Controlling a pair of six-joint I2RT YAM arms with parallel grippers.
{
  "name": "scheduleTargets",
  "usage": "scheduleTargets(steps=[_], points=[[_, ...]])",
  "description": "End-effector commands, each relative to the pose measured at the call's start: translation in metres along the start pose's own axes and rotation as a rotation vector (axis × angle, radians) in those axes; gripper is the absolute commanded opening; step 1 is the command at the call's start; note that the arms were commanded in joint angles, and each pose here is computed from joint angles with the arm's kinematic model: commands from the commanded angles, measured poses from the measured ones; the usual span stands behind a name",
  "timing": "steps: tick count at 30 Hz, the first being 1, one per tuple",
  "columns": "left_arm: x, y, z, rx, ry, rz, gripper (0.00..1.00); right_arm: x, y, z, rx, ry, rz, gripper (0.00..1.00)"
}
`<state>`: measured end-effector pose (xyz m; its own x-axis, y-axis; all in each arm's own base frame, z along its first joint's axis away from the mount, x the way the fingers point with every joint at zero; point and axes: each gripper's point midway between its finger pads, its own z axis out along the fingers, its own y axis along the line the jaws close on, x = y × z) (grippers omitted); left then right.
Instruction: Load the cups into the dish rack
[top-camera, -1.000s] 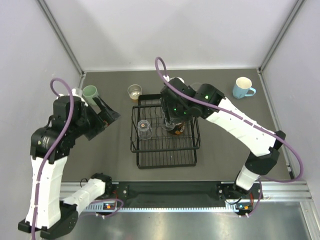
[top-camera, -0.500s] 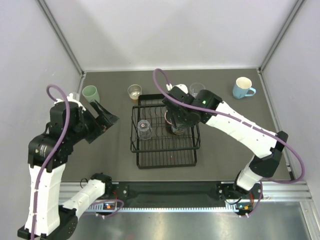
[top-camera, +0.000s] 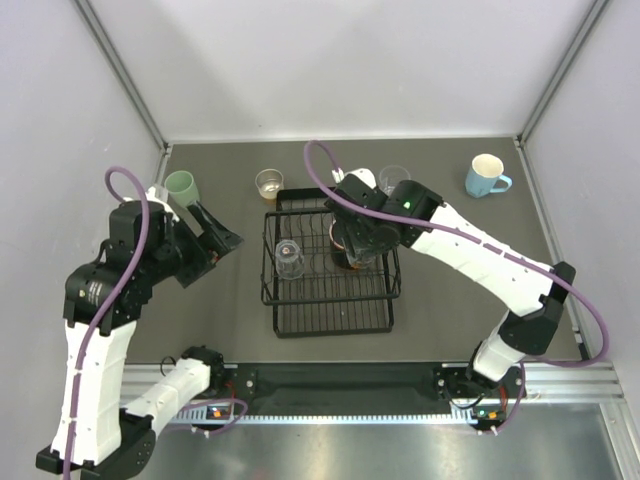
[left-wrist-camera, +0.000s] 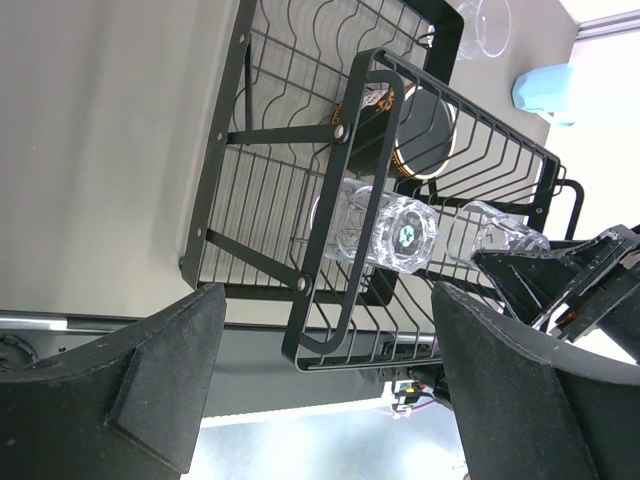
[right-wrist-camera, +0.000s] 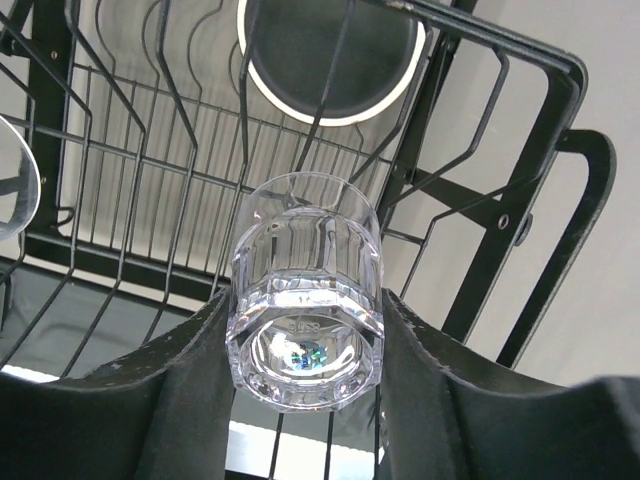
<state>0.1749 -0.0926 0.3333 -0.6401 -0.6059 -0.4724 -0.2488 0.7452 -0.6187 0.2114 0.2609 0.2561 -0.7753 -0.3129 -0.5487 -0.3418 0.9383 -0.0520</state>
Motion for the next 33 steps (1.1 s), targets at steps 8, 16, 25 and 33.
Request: scheduleTargets(steps=[8, 16, 25, 33], points=[[-0.003, -0.007, 0.006, 0.028, 0.0, 0.003, 0.88, 0.02, -0.028, -0.015, 0.065, 0.074, -0.066, 0.69], [-0.002, -0.009, 0.007, 0.037, 0.01, 0.007, 0.87, -0.02, -0.026, -0.048, 0.01, -0.079, -0.023, 0.81], [-0.001, -0.012, 0.006, 0.056, 0.017, 0.016, 0.87, -0.122, -0.088, -0.121, 0.028, -0.49, 0.161, 0.77], [0.008, -0.046, 0.007, 0.221, 0.117, 0.093, 0.86, -0.16, -0.216, -0.113, 0.245, -0.705, 0.472, 0.75]])
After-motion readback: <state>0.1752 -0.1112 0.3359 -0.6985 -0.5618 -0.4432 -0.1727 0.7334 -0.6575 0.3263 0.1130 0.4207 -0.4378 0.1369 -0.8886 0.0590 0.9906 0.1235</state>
